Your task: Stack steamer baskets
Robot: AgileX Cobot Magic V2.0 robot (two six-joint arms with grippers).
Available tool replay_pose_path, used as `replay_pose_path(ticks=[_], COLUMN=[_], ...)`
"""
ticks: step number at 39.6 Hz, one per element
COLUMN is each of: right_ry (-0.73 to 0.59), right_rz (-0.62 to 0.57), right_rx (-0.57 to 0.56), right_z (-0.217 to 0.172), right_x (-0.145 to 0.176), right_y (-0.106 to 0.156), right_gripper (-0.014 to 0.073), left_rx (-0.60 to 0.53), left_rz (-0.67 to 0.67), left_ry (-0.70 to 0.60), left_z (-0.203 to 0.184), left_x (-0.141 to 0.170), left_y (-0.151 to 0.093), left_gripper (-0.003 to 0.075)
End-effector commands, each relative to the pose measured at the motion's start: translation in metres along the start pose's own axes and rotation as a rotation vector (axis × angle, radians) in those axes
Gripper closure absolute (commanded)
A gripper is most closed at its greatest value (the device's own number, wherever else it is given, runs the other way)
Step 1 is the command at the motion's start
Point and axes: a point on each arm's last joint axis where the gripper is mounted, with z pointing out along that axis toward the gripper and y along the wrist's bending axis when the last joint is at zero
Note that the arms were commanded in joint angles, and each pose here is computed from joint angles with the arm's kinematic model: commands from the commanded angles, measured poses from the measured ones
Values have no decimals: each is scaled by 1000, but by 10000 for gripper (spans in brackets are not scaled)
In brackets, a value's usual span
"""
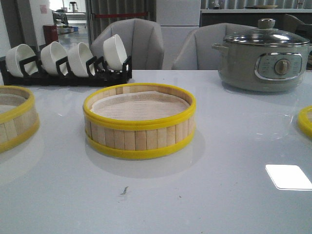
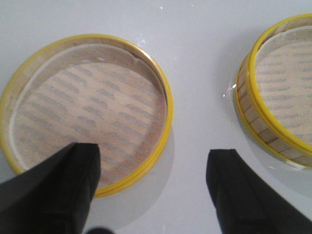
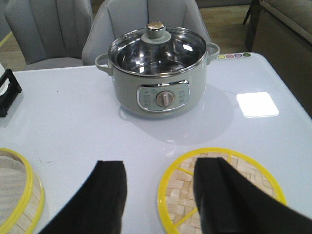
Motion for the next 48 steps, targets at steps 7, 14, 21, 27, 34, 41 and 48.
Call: replay_pose_path(ticks=[7,14,21,27,34,41,48], right_ry=[-108,-66,-43,-35,-33,-39,-40], right_rz=[-7,-7,-7,-7,-7,-7,-7], right_rx=[-13,-8,-5,-4,-4,-4,-5], right_z=[-5,3,9,12,13,13,13], right_x=[-18,-14,-12,-11,-11,-11,-11], right_y=[2,2,1,1,1,1,1], right_gripper=[167,167,167,167,167,167,167], left_rx=[18,14,14,24,35,33,32], left_rz=[-19,-20,8,22,42,46,46], left_ry=[-21,6,46,66,105,167,179], left_z=[53,90,118,135,155,175,179], left_x=[-17,-19,-25,-29,-25,-14,-11], left_y=[-3,-4,-5,-12,-20,-21,-21], left_gripper=[214,214,214,214,214,214,220])
